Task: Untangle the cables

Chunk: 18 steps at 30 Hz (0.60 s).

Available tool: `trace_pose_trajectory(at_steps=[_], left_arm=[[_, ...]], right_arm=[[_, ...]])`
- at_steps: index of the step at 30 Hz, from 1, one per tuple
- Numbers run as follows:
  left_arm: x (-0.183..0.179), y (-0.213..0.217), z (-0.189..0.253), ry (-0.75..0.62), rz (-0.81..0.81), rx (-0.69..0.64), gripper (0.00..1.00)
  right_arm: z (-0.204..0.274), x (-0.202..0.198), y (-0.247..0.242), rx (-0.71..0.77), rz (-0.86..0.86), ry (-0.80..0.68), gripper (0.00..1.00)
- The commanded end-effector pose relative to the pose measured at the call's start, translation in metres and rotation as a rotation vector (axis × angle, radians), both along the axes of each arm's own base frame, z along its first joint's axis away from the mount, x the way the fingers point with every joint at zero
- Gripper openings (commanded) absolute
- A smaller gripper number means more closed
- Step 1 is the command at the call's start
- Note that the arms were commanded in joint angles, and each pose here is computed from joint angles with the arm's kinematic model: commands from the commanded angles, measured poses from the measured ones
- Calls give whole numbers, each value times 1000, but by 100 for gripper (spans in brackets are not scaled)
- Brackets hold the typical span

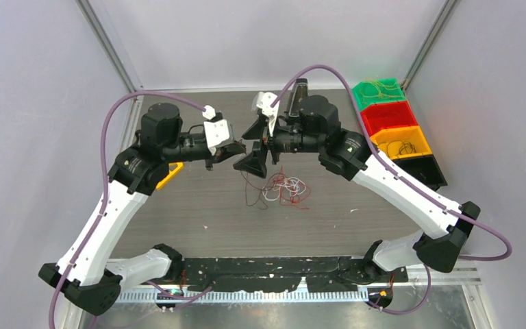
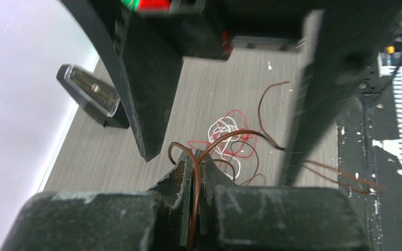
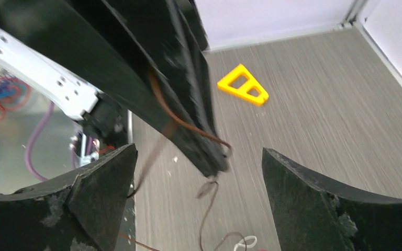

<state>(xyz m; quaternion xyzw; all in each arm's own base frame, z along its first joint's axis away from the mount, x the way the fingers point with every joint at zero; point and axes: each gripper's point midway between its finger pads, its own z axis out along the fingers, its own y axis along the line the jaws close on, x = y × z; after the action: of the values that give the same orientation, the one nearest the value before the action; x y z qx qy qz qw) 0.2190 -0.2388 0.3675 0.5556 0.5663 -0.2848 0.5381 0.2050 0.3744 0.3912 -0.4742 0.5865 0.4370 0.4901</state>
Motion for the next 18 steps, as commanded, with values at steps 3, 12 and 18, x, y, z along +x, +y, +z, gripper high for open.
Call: trace_pose_trajectory(at_steps=[3, 12, 18], left_arm=[[-60, -3, 44, -25, -213, -125, 0], [-64, -2, 82, -11, -194, -250, 0], [-50, -2, 78, 5, -140, -255, 0]], right_arm=[[-27, -6, -8, -38, 47, -125, 99], [-22, -37, -14, 100, 164, -115, 39], [6, -54, -19, 175, 219, -120, 76]])
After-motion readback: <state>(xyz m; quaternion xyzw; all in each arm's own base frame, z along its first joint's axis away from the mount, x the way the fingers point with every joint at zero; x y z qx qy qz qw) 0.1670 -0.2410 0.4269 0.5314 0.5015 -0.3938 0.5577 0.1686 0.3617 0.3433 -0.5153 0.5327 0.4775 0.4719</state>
